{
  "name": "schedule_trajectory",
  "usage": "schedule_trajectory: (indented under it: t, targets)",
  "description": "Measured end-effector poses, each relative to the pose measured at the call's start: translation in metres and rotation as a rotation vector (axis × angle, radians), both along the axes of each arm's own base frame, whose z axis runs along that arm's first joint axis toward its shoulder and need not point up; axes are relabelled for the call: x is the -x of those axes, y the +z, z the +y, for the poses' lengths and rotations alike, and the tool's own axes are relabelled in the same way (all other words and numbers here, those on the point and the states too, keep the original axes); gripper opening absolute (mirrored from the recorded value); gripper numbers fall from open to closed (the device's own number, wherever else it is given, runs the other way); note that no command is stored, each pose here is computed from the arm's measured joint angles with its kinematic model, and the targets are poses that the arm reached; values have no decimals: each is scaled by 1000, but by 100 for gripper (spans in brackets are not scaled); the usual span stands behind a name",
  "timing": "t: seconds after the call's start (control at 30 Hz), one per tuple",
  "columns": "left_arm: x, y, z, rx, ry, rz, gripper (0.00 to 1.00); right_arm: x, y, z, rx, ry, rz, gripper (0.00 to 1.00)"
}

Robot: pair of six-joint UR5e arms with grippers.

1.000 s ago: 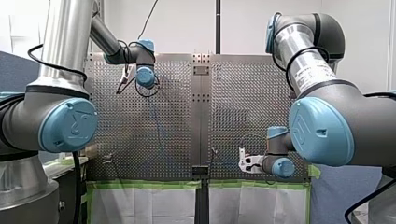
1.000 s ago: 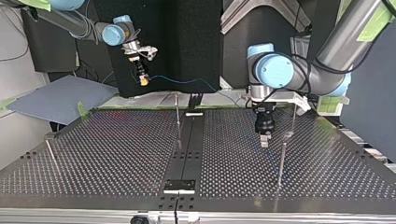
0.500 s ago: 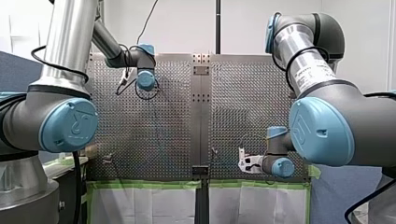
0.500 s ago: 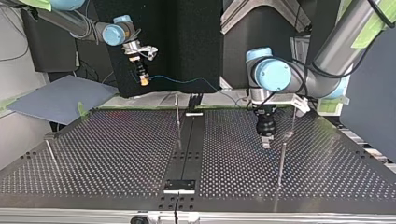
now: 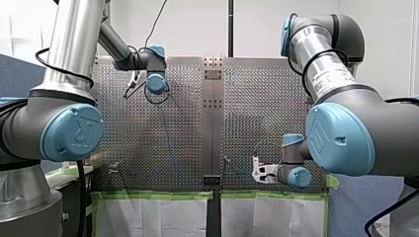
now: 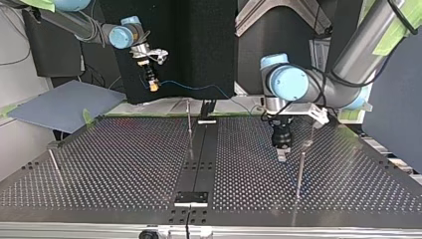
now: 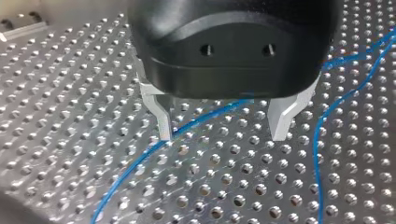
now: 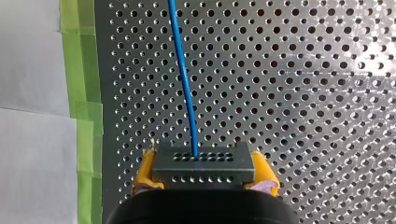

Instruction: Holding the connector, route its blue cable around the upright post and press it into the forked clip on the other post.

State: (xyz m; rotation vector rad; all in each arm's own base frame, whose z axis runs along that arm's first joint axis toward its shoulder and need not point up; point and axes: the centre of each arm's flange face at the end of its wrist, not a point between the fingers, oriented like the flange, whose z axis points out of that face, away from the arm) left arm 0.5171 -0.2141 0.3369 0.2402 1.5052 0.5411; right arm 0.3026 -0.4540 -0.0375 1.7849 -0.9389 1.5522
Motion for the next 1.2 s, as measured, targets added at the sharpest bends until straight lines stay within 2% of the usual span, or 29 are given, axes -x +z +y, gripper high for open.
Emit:
schedule_trajectory:
  t: [0.4, 0.53, 0.8, 0.97, 1.2]
  targets:
    - [-6, 0, 6, -18, 40, -2, 99, -1, 0, 0, 1, 1, 0, 0]
    - [-7, 3, 2, -24, 31, -3, 99, -1, 0, 1, 1, 3, -1, 0]
    - [-3, 3, -11, -34, -21, 4, 99, -2, 0, 1, 0, 4, 0, 0]
    - [-4, -8, -15, -43, -26, 24, 99, -2, 0, 2, -1, 5, 0, 0]
    - [-9, -33, -18, -73, -1, 71, 99, -2, 0, 1, -1, 5, 0, 0]
